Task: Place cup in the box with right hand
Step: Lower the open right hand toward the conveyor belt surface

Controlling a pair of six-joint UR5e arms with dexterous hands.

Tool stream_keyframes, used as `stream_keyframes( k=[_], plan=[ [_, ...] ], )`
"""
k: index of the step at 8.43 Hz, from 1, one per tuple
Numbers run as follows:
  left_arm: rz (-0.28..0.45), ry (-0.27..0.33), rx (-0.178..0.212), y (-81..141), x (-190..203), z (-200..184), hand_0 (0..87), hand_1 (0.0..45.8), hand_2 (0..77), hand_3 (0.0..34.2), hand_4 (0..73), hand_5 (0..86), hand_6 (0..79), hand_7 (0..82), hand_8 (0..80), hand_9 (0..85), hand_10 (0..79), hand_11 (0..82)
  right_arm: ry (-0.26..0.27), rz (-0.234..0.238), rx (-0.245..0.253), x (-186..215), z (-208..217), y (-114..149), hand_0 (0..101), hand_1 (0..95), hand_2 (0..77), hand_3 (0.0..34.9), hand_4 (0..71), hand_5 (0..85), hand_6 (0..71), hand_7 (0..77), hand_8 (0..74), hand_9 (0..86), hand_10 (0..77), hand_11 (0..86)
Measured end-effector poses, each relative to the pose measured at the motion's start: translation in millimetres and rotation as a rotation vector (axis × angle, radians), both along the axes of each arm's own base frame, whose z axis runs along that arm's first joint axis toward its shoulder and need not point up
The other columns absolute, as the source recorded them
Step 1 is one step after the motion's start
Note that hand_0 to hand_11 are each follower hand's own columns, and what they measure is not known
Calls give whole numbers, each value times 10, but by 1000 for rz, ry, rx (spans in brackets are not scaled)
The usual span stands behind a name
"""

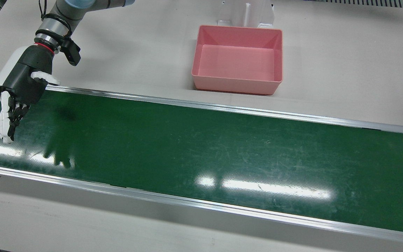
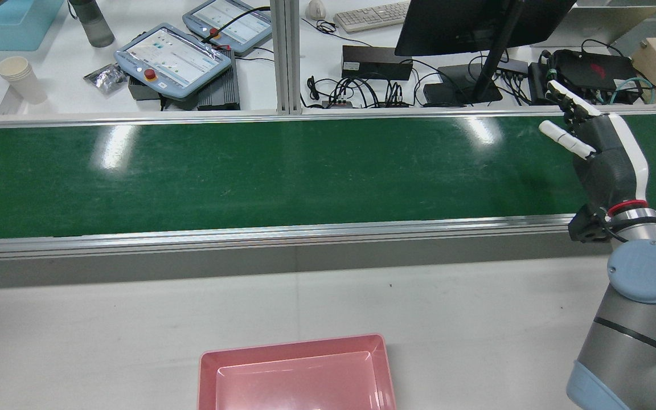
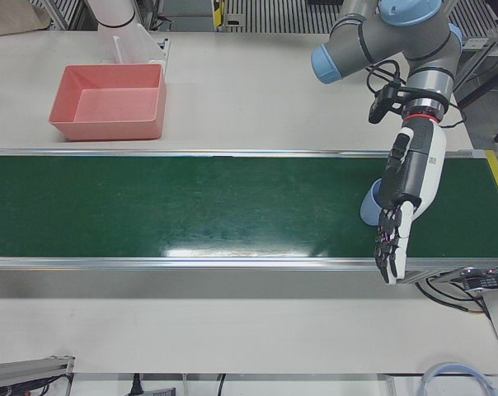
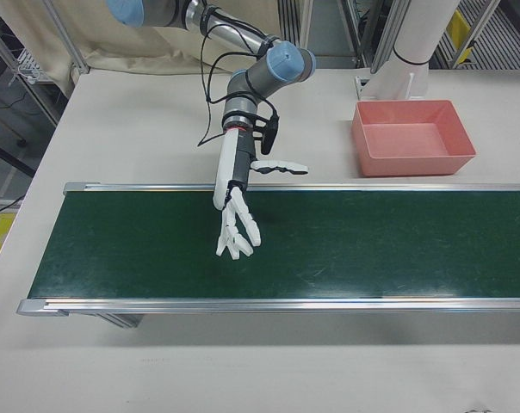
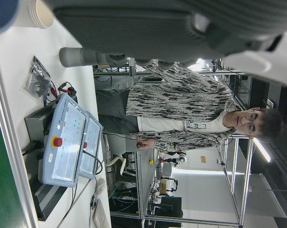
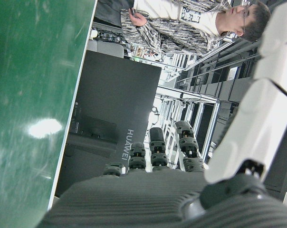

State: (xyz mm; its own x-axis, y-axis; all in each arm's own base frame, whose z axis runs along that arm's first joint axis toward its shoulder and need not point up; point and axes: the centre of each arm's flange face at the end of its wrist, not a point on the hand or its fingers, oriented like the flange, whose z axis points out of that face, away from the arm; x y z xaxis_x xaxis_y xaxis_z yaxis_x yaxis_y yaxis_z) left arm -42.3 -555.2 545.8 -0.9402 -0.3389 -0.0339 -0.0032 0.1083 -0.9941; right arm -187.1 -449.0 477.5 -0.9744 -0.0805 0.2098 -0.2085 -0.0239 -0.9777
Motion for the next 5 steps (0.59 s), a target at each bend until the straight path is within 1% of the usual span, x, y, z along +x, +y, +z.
stream_keyframes(
  k=[1, 2, 3, 4, 5],
  plan=[
    [0, 0, 0, 0, 0, 0, 0, 5, 11, 0, 11, 5, 0, 0, 0, 0, 0, 0, 3, -9, 5, -31, -40, -21, 432, 115, 114, 0, 0, 33, 76, 262, 60, 136, 11, 27],
    [-1, 0, 0, -1, -1, -1, 0, 5, 11, 0, 11, 5, 0, 0, 0, 0, 0, 0, 13, -27, 7, -56, -63, -38, 458, 169, 125, 0, 0, 44, 71, 262, 60, 136, 11, 33],
    [-1, 0, 1, -1, -1, -1, 0, 5, 11, 0, 11, 0, 0, 0, 0, 0, 0, 0, 25, -45, 9, -83, -86, -54, 471, 169, 136, 0, 0, 44, 76, 256, 60, 136, 11, 38],
    [0, 0, 1, 0, 0, -1, 0, 5, 11, 0, 11, 0, 0, 0, 0, 0, 0, 0, 36, -57, 15, -110, -132, -80, 471, 169, 136, 0, 0, 44, 38, 240, 44, 120, 11, 33],
    [0, 0, 0, 0, 0, 0, 0, 5, 11, 0, 11, 0, 0, 0, 0, 0, 0, 0, 46, -62, 26, -158, -212, -131, 472, 158, 136, 0, 0, 44, 60, 224, 44, 120, 11, 33]
  ],
)
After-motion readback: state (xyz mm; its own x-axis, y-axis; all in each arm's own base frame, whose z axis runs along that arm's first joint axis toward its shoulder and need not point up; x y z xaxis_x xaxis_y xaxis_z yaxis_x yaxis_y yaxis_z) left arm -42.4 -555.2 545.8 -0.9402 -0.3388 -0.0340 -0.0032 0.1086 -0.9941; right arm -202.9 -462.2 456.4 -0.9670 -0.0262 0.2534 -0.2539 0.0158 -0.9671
